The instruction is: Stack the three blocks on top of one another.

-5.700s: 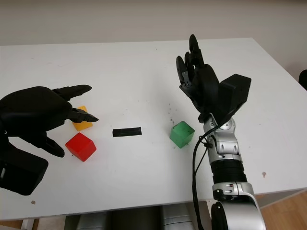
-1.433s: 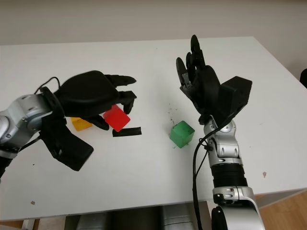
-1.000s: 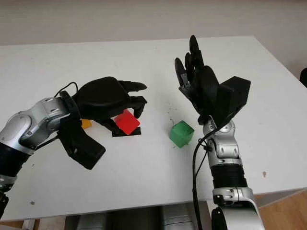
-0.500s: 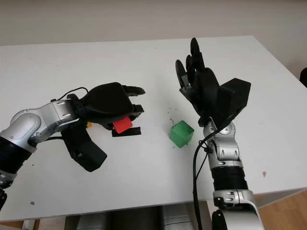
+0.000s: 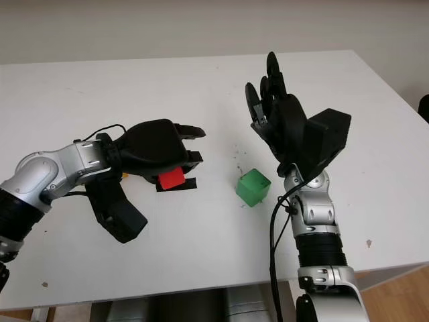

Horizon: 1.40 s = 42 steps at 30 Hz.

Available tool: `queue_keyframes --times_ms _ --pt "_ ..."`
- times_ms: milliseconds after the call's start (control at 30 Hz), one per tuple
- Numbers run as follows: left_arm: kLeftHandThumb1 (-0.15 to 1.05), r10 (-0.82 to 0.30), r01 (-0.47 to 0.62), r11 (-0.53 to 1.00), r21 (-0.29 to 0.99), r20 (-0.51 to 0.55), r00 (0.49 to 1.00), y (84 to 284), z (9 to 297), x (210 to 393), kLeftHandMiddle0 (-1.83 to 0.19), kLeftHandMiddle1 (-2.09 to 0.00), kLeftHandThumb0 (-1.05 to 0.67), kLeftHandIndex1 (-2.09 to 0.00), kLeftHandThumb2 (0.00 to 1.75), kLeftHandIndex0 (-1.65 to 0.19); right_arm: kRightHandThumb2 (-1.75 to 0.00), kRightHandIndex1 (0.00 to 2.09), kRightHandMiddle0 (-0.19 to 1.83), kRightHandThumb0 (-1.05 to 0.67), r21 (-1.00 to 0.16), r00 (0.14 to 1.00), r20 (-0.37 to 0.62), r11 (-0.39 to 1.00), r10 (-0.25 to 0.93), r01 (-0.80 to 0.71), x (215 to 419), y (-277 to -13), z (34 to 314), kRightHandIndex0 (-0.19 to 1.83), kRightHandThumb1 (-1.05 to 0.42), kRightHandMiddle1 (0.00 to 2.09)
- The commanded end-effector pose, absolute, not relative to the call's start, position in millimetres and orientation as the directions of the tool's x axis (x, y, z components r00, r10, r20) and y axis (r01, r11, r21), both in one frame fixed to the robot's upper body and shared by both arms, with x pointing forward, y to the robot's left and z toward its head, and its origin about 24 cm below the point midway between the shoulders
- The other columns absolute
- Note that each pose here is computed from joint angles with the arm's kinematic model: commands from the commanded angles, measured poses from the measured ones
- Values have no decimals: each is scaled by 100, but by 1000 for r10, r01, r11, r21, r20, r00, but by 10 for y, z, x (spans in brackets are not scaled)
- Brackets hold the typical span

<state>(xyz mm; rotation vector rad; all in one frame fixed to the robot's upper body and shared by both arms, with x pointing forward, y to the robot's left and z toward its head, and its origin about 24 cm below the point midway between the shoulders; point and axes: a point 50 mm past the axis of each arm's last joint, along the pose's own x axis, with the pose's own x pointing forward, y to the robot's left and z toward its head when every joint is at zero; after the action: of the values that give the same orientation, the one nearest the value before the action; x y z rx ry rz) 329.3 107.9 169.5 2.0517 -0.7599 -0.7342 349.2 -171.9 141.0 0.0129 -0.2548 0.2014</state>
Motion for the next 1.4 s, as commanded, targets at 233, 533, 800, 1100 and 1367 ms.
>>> queue_keyframes --times_ms 233,533,800,1100,1367 --pt "86 -734 -241 -486 840 -244 634 1050 1658 3290 -29 -5 -33 -137 6 -52 -49 0 -19 -62 -17 943 273 981 190 -193 3486 -1720 1461 -19 -105 0" --pt "86 -734 -238 -503 831 -265 626 1032 1589 3273 -26 -4 -35 -141 5 -51 -48 0 -19 -62 -20 940 277 979 201 -204 3478 -1732 1467 -19 -105 0" --pt "87 -739 -241 -491 837 -253 624 1027 1557 3265 -21 -4 -37 -133 6 -42 -50 0 -19 -62 -22 942 272 980 197 -199 3479 -1731 1472 -19 -105 0" --pt "88 -731 -230 -493 839 -255 633 1038 1540 3263 -14 -5 -39 -105 5 -33 -49 0 -19 -62 -18 943 271 980 195 -197 3483 -1728 1462 -19 -105 0" --pt "86 -732 -238 -501 832 -260 630 1056 1604 3241 7 -3 -60 -11 5 -8 -48 0 -19 -62 -15 944 269 981 191 -195 3487 -1721 1464 -19 -105 0"
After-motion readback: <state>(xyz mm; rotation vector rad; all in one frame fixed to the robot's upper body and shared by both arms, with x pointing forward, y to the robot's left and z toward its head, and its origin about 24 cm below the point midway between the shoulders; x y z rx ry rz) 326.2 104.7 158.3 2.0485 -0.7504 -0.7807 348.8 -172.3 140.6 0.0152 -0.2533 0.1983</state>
